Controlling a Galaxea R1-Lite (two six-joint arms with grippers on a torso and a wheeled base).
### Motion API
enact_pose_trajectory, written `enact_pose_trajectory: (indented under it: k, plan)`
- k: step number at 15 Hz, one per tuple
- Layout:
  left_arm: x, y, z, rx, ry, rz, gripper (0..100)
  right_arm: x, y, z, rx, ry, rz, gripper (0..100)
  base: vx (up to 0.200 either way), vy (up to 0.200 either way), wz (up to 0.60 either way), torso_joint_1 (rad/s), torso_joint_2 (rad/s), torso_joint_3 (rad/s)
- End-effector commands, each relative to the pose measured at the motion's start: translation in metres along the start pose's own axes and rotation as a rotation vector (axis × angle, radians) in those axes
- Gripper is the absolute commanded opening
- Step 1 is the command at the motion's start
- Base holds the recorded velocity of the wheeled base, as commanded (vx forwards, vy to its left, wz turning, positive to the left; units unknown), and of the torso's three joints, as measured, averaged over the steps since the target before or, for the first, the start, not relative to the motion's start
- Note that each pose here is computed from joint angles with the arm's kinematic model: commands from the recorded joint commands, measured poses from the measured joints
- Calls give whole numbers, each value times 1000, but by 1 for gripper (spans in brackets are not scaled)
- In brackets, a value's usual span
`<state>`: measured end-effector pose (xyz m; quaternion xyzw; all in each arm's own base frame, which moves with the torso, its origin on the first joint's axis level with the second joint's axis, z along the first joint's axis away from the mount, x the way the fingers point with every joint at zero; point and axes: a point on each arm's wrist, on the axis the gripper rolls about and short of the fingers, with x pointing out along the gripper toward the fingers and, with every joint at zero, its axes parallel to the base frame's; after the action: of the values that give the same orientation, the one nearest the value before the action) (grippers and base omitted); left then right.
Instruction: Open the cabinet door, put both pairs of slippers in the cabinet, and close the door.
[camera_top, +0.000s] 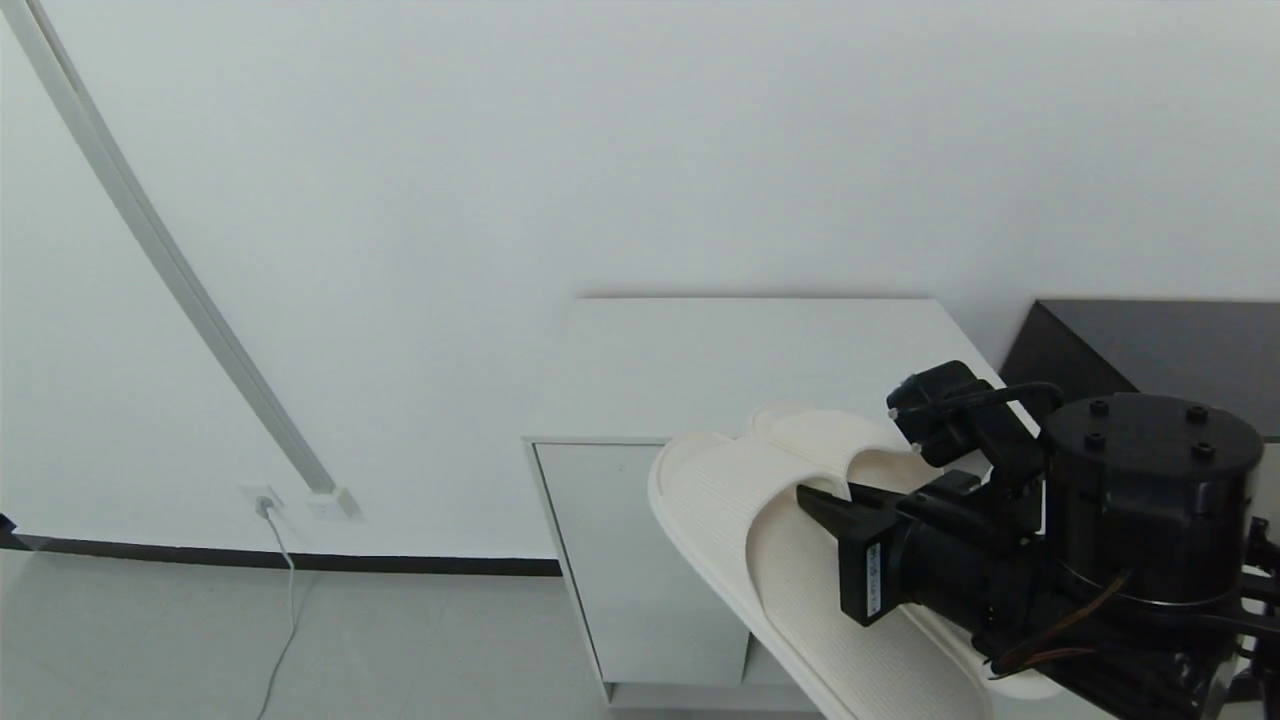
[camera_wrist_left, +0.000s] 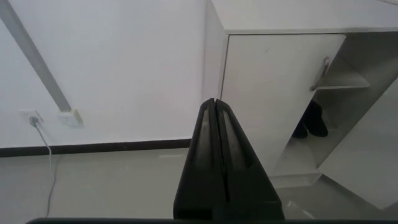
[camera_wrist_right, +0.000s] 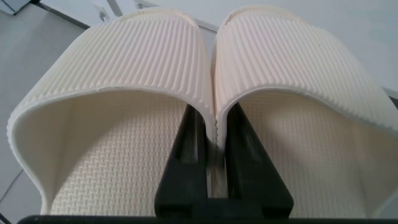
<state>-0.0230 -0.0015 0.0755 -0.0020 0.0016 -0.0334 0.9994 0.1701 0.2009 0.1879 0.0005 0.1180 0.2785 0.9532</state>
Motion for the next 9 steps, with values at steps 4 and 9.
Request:
enact_pose_trajectory:
  k: [4, 9]
  plan:
    - [0, 0, 0, -1, 2, -1, 0, 0, 1, -3, -4, 10, 1, 0, 0, -200, 0, 2, 6, 2]
    - [0, 0, 0, -1, 0, -1, 0, 0, 0, -3, -3, 8, 0, 0, 0, -160, 0, 2, 3, 2]
